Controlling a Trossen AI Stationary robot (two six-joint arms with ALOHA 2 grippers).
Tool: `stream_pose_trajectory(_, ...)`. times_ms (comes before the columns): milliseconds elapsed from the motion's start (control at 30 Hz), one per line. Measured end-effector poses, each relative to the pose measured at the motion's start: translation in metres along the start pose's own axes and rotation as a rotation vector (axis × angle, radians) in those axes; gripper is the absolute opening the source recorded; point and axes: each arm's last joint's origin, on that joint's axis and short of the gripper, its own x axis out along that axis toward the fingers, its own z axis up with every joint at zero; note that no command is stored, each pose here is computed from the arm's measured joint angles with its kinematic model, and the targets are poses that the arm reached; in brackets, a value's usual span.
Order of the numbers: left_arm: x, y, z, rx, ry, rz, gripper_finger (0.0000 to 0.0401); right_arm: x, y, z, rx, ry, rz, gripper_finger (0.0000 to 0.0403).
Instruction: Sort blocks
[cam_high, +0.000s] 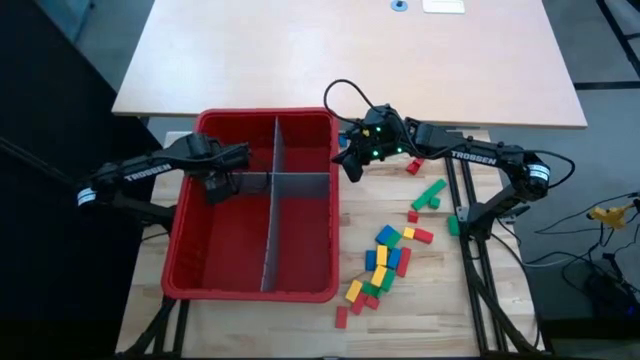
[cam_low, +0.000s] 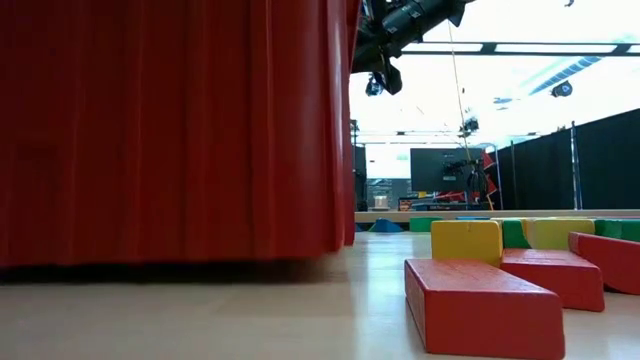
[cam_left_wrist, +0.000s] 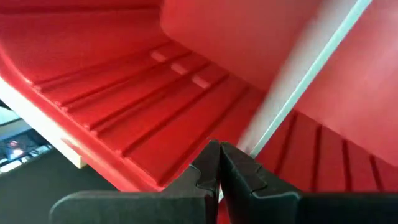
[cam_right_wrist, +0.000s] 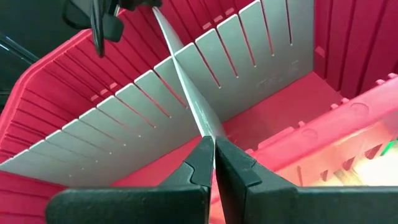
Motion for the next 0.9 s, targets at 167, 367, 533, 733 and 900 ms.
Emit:
stream_pose_trajectory(167, -0.003, 0.001, 0.0, -0.009, -0.013, -0.029, 0.0, 0.0, 0.0, 0.0, -0.001, 0.0, 0.0, 0.0)
stream_pose_trajectory(367, -0.014, 0.01, 0.003, -0.047, -0.066, 0.092, 0.0, 0.0, 0.0, 0.0, -0.003, 0.0, -0.001, 0.0)
stream_pose_trajectory(533, -0.031, 0.022, 0.003, -0.07, -0.128, 0.204, 0.0, 0.0, 0.0, 0.0, -0.008, 0.0, -0.001, 0.0)
stream_pose_trajectory(733, -0.045, 0.029, 0.002, -0.099, -0.179, 0.206, 0.0, -0.001, -0.002, 0.001, -0.047, -0.017, -0.036, 0.0)
stream_pose_trajectory(900, -0.048, 0.031, 0.002, -0.139, -0.195, 0.203, 0.0, -0.003, -0.01, 0.009, -0.086, -0.089, -0.115, 0.0)
